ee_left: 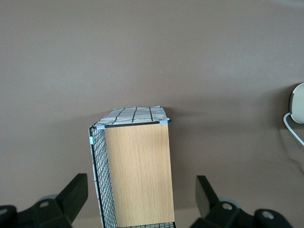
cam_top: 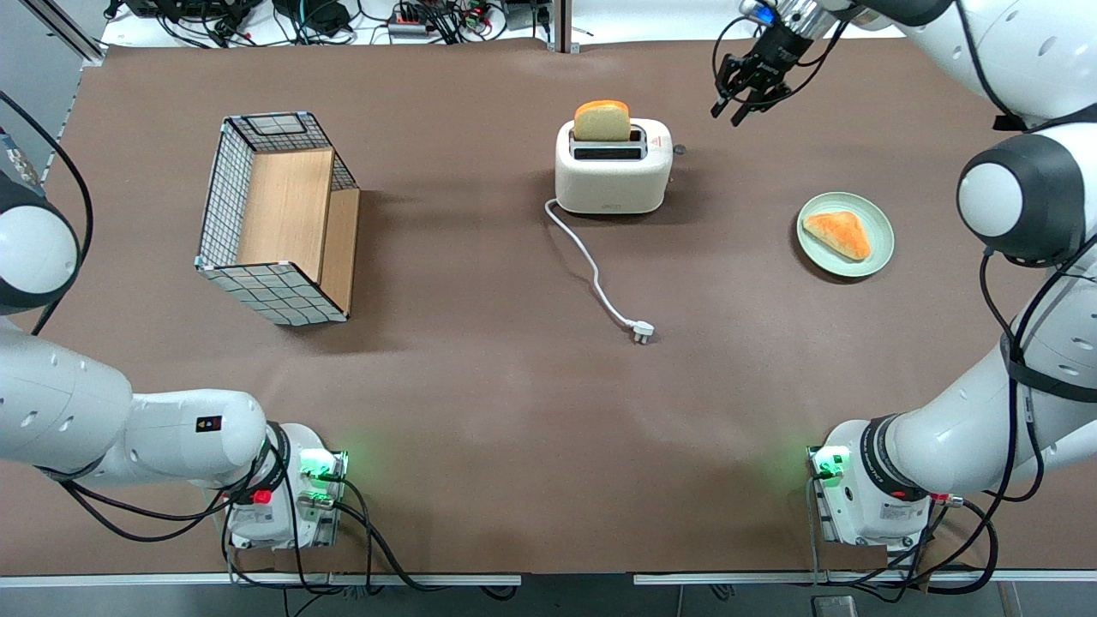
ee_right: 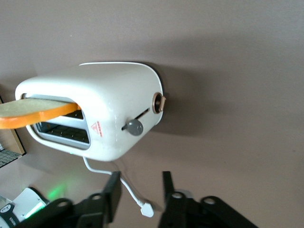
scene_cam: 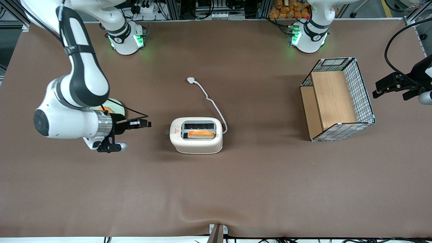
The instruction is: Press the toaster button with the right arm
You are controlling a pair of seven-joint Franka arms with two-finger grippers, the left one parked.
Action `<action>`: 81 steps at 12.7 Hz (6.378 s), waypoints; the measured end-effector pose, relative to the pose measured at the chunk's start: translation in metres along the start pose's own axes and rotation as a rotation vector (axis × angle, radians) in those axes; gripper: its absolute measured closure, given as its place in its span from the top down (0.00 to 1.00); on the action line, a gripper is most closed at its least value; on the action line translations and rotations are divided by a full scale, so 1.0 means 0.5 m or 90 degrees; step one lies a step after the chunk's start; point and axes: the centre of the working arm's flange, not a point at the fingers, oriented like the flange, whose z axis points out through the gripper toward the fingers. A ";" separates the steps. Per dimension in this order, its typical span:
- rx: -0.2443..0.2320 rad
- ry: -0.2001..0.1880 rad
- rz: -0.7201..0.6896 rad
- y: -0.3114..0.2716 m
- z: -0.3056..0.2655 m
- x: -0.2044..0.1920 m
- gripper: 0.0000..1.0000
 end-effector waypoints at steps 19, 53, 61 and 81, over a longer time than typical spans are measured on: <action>-0.012 -0.018 0.007 -0.018 0.201 0.050 0.01; 0.063 -0.005 0.047 0.135 0.025 0.057 0.43; -0.165 0.057 0.009 0.215 -0.259 -0.051 1.00; -0.249 0.097 0.051 0.208 -0.523 -0.284 1.00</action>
